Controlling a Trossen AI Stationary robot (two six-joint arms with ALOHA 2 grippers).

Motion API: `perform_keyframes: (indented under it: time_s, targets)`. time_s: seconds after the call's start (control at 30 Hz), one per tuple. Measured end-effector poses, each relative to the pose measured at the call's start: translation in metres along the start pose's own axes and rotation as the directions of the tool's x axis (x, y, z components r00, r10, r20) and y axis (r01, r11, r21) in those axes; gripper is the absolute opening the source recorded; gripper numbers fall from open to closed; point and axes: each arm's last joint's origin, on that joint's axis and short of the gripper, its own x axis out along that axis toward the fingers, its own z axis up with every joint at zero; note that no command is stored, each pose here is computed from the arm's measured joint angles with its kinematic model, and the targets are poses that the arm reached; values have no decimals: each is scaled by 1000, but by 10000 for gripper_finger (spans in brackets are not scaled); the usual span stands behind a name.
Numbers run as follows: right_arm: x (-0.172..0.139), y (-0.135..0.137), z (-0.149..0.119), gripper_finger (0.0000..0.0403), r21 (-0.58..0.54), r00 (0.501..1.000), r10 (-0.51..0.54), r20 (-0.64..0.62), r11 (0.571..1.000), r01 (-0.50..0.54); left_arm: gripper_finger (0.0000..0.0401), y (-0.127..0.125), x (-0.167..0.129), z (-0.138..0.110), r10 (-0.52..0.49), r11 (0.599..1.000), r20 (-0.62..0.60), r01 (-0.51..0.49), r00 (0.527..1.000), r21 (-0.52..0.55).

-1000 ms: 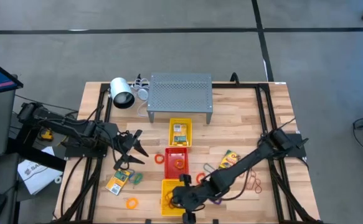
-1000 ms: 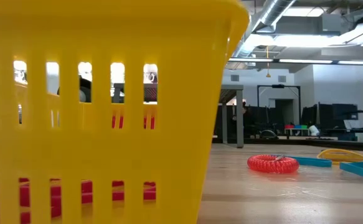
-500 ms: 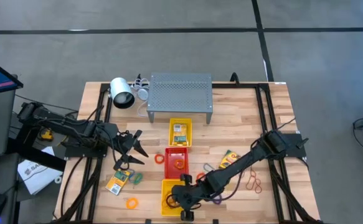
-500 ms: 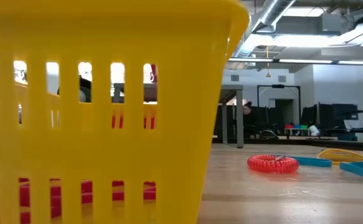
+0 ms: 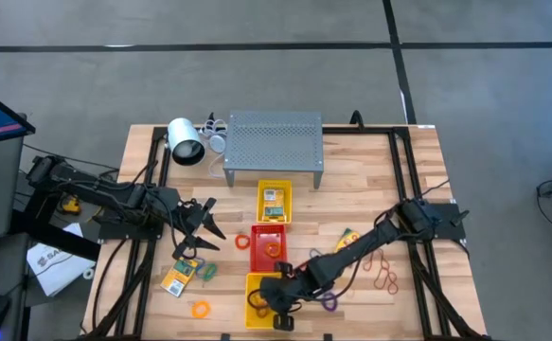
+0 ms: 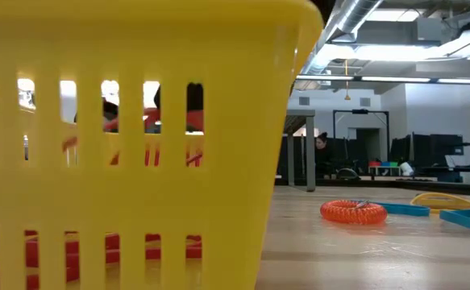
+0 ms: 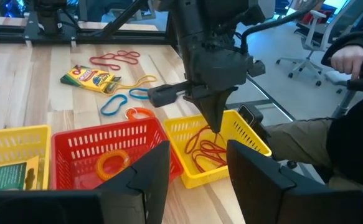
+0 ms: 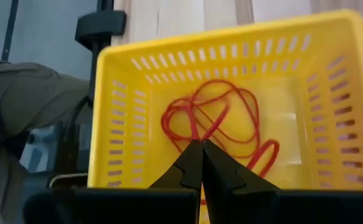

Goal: Pick & Place Office Desk Supplies
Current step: Put the red rubber band into the bottom yellow bin

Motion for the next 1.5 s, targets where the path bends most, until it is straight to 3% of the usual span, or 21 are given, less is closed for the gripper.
perform_keyframes:
  time_s: [0.3, 0.67, 0.87, 1.1, 1.3, 1.5]
  targets:
    - [0, 0, 1, 23, 10, 999, 48, -20, 999, -48, 153, 0, 0, 0, 0, 1000, 0, 0, 1000, 0]
    - [0, -10, 8, 137, 36, 998, 63, -22, 997, -63, 153, 0, 0, 0, 0, 1000, 0, 0, 1000, 0]
    - [-1, -13, 10, 174, 40, 998, 62, -18, 997, -61, 153, 0, 0, 0, 0, 1000, 0, 0, 1000, 0]
    - [-10, -3, 22, 189, 31, 989, 150, -18, 988, -149, 153, 0, 0, 0, 0, 1000, 0, 0, 1000, 0]
    - [-25, 13, 36, 187, -77, 982, 188, 28, 980, -186, 153, 0, 0, 0, 0, 1000, 0, 0, 1000, 1]
    - [-31, 12, 35, 187, -85, 989, 145, -36, 985, -147, 153, 0, 0, -1, 1, 1000, -7, -1, 1000, 0]
